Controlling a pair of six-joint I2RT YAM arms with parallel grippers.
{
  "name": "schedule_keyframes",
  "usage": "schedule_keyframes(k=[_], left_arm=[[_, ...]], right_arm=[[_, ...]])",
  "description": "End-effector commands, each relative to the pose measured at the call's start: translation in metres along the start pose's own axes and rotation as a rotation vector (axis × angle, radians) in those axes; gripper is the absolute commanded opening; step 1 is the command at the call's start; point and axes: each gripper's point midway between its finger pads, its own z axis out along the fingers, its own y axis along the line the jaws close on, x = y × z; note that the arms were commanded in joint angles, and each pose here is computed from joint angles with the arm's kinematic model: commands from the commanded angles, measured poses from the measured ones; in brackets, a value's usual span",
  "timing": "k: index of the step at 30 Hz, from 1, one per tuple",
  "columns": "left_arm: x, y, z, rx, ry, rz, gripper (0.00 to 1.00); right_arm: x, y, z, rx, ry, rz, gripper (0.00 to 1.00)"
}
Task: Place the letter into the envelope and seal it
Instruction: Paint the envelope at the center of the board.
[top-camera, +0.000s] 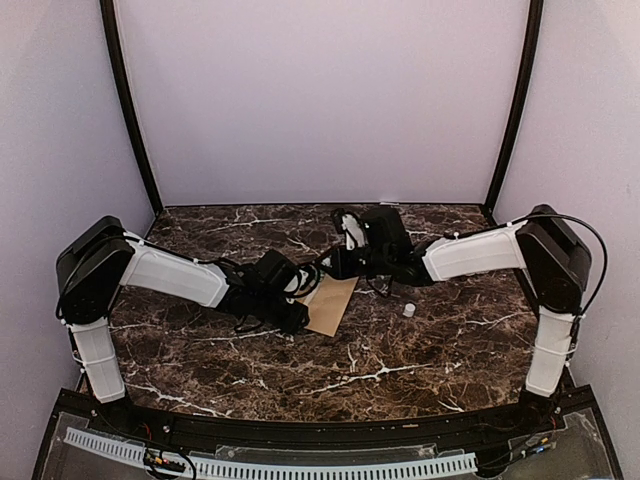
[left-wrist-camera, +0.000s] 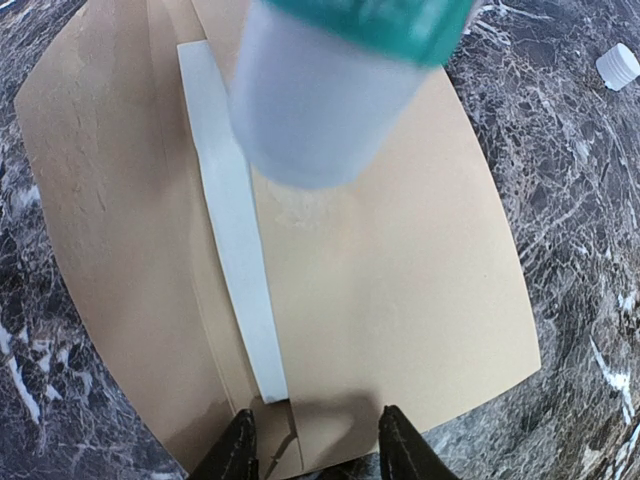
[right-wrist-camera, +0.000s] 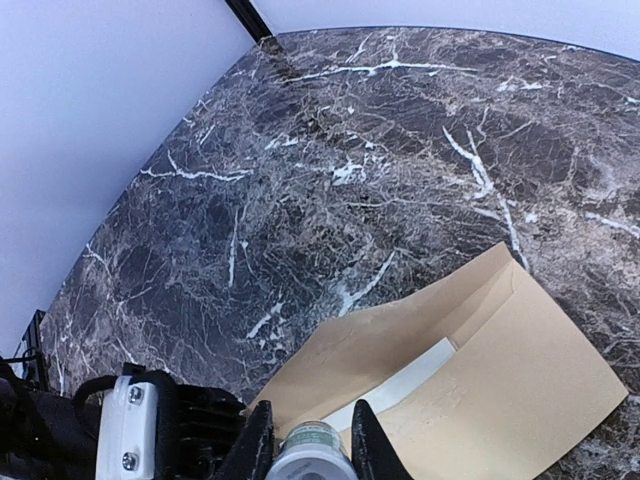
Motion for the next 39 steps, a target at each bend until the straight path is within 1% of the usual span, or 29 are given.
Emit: schedule_keyframes(k=[1,7,14,21,31,39], left_arm=[[0.043,0.011,0.011,-0.040,0.135,-0.006,0.41],[0.042,0.011,0.010,-0.039,0.136,-0.004,0.41],[0.041,0.010,0.010,-0.037,0.136,-0.005,0.41],[0.042,0.010,0.010,-0.036,0.138,-0.007,0.41],[0.042,0.010,0.011,-0.035,0.140,-0.006,0.41],[0.042,0.010,0.011,-0.038,0.142,-0.010,0.41]], right_arm=[[-0.027,-0.007,-0.007,0.020,-0.069,0.021,0.00],[-0.024,-0.033,0.006,0.084,-0.068,0.044,0.00],[-0.017,-0.045,0.021,0.103,-0.051,0.053,0.00],[-0.011,-0.060,0.024,0.140,-0.045,0.063,0.00],[-0.008,-0.072,0.033,0.149,-0.040,0.077,0.00],[0.012,-0.078,0.039,0.145,0.015,0.086,0.00]])
